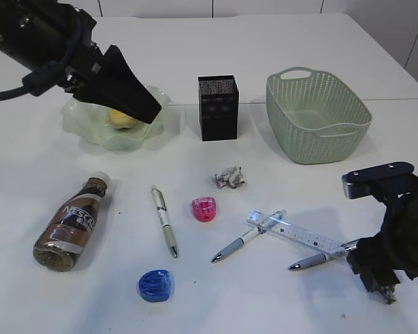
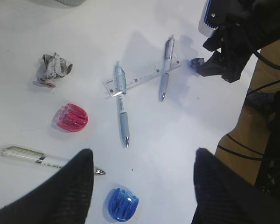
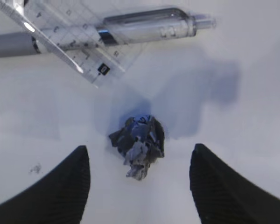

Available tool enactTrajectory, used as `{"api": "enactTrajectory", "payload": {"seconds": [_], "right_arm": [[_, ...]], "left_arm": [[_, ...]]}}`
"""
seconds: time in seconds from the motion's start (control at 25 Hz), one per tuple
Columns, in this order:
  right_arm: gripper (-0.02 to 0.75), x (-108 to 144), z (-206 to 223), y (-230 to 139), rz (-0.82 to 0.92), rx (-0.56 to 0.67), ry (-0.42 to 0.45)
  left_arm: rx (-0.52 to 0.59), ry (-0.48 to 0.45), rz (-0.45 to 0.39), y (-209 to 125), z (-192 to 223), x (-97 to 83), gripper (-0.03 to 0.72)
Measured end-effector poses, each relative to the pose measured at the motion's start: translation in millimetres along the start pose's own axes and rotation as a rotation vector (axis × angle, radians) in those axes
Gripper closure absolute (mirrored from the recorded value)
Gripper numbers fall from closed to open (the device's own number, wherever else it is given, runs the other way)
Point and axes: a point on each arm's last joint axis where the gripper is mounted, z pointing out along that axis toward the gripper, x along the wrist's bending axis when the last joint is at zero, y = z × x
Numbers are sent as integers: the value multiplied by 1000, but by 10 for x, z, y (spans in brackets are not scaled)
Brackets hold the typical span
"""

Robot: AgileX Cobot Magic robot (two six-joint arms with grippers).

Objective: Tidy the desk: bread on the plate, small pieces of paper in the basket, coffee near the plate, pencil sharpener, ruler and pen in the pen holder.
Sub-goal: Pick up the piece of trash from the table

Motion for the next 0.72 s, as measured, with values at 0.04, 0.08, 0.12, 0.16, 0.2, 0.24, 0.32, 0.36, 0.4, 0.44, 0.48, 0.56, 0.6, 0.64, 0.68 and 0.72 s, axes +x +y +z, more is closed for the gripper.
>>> {"api": "enactTrajectory", "payload": {"seconds": [0.04, 0.08, 0.12, 0.16, 0.2, 0.24, 0.32, 0.36, 0.4, 0.44, 0.48, 0.56, 0.6, 0.64, 0.68, 0.72], "right_arm": [[218, 0, 0, 2, 0, -3, 0], [218, 0, 0, 5, -1, -5, 0], [218, 0, 4, 6, -2, -5, 0], [218, 0, 17, 6, -3, 0, -1], [219, 1, 37, 6, -3, 7, -2], [219, 3, 61, 7, -3, 14, -2], [219, 5, 97, 8, -4, 26, -3], [219, 7, 123, 8, -3, 35, -3], [219, 9, 144, 9, -3, 40, -3], [219, 10, 164, 11, -4, 44, -3], [219, 10, 166, 11, -4, 45, -3], [219, 12, 182, 18, -5, 42, -3], [219, 12, 182, 22, -5, 38, -2], [219, 12, 182, 22, -5, 38, -2], [219, 13, 182, 24, -5, 35, -2], [219, 13, 182, 27, -5, 32, -1]], "left_arm": [[0, 0, 0, 0, 0, 0, 215], [0, 0, 0, 0, 0, 0, 215], [0, 0, 0, 0, 0, 0, 215], [0, 0, 0, 0, 0, 0, 215], [0, 0, 0, 0, 0, 0, 215], [0, 0, 0, 0, 0, 0, 215], [0, 0, -1, 0, 0, 0, 216], [0, 0, -1, 0, 0, 0, 217], [0, 0, -1, 0, 0, 0, 219], [0, 0, -1, 0, 0, 0, 221], [0, 0, -1, 0, 0, 0, 221], [0, 0, -1, 0, 0, 0, 221], [0, 0, -1, 0, 0, 0, 221], [0, 0, -1, 0, 0, 0, 222], [0, 0, -1, 0, 0, 0, 222], [0, 0, -1, 0, 0, 0, 222]]}}
